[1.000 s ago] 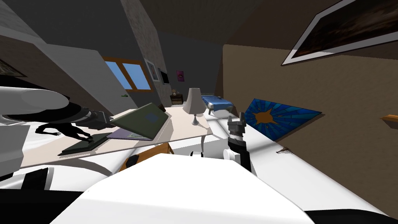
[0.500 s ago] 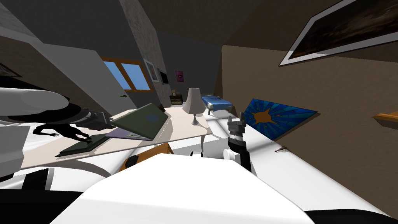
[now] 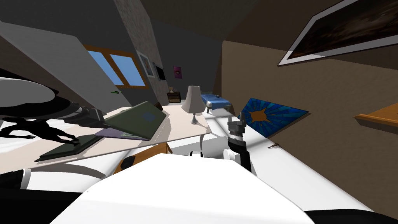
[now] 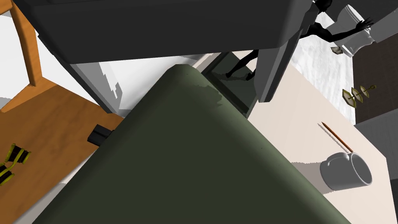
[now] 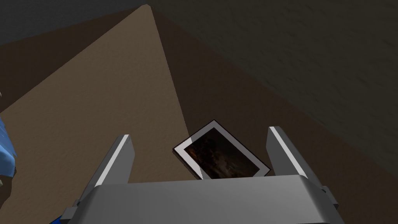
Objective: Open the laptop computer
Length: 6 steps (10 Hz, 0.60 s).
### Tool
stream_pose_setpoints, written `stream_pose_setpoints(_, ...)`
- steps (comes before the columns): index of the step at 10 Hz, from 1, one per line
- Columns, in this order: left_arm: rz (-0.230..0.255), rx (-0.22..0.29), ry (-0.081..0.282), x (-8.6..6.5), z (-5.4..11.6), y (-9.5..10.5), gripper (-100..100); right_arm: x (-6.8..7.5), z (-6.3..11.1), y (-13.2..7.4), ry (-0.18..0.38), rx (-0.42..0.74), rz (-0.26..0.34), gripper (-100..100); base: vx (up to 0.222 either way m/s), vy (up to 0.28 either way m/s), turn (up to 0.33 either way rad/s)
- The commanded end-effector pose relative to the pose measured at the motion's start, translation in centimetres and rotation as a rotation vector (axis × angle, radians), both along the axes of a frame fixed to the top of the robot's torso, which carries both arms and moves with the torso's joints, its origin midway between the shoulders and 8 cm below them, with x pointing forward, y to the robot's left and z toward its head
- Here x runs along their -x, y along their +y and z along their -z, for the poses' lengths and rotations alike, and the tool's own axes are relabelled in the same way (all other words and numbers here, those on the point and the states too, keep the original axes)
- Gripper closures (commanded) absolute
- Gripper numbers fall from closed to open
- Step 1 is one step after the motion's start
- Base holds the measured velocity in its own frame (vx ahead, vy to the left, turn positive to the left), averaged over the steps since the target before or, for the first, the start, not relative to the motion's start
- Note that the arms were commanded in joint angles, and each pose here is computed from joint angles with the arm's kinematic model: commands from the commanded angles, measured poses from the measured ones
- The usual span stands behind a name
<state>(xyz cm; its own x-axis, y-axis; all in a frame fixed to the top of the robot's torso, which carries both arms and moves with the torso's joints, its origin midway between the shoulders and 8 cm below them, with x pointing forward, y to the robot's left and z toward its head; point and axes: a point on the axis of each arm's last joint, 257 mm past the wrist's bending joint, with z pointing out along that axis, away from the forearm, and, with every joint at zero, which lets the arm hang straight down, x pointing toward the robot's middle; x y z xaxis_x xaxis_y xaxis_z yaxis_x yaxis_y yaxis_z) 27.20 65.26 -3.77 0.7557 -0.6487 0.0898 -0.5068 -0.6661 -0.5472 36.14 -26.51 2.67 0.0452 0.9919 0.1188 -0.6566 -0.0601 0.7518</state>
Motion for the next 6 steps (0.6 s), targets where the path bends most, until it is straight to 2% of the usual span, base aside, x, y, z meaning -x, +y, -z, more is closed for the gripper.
stream_pose_setpoints(1,-0.015,-0.006,-0.001,0.1,-1.9,-0.1,-100,0.0,0.0,0.0,0.0,0.0,0.0,0,-0.021,0.003,-0.031)
stream_pose_setpoints(4,-0.027,-0.015,0.0,0.2,-4.1,-0.4,-100,0.0,0.0,0.0,0.0,0.0,0.0,0,-0.026,0.002,-0.034)
stream_pose_setpoints(5,-0.023,-0.015,0.0,0.2,-3.7,-0.3,-100,0.0,0.0,0.0,0.0,0.0,0.0,0,-0.013,0.002,-0.007)
stream_pose_setpoints(6,-0.025,-0.014,-0.001,0.3,-3.8,-0.3,0,0.0,0.0,0.0,0.0,0.0,0.0,0,0.0,0.0,0.0)
